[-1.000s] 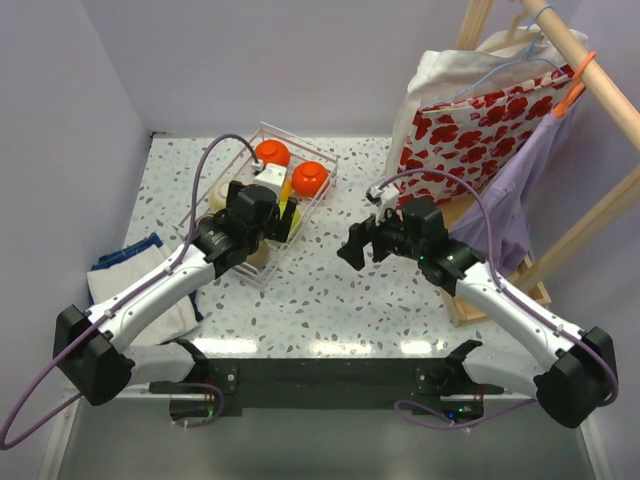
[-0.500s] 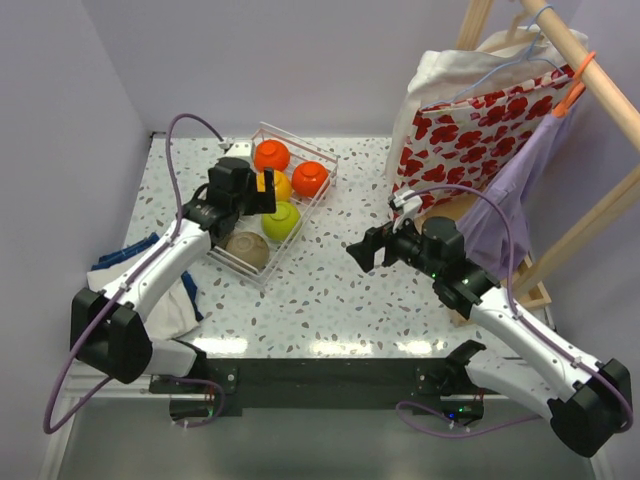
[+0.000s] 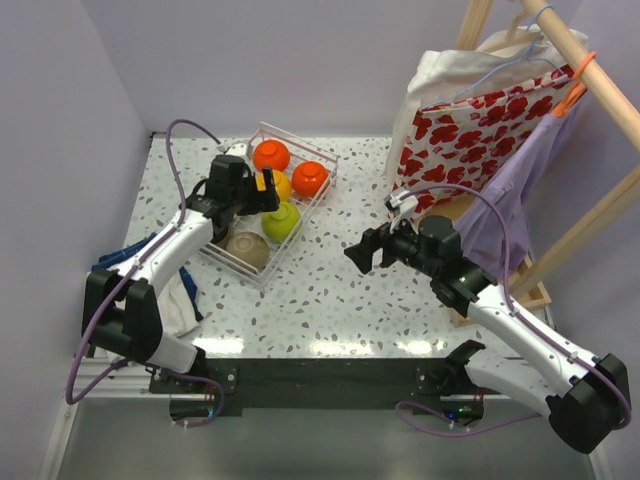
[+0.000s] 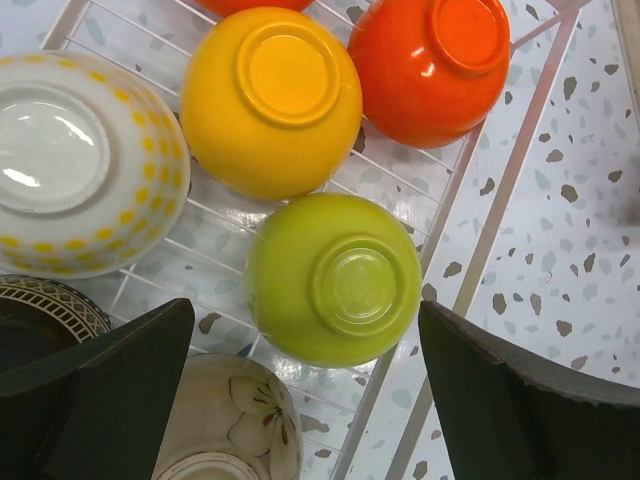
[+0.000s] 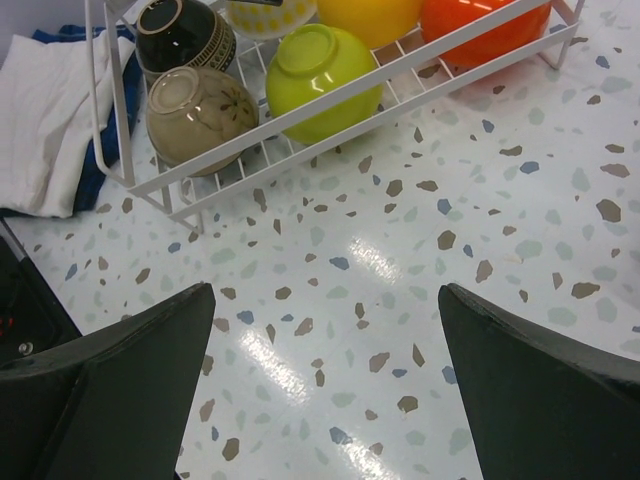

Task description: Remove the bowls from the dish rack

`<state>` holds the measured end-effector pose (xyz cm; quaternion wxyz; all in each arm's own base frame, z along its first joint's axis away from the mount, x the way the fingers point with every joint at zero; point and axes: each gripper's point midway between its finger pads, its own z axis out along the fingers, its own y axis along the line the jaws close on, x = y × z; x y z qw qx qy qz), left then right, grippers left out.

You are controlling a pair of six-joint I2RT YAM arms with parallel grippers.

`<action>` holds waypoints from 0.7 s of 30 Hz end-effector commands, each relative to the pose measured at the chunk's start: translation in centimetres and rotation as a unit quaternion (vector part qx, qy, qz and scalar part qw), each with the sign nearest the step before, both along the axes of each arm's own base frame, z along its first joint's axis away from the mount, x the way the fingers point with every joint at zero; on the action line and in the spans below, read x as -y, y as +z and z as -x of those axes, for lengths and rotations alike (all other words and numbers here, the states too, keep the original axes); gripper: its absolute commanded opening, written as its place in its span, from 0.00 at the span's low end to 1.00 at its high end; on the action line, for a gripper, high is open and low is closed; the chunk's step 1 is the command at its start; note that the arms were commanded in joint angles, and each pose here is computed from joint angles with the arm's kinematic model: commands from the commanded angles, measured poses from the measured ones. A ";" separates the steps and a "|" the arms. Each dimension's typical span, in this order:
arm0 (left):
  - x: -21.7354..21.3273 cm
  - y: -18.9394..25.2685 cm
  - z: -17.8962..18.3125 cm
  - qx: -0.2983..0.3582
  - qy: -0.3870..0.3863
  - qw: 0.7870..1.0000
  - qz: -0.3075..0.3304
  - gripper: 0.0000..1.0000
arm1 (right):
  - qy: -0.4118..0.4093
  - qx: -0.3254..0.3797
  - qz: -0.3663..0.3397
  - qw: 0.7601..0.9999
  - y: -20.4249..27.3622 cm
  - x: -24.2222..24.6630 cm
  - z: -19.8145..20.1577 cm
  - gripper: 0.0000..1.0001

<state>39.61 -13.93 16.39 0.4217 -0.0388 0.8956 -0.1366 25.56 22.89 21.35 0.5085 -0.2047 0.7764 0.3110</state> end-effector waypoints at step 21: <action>1.4 0.1 -1.9 0.002 -0.035 0.989 -0.142 1.00 | 0.033 -0.012 -0.015 0.999 0.0 -1.6 0.2 0.99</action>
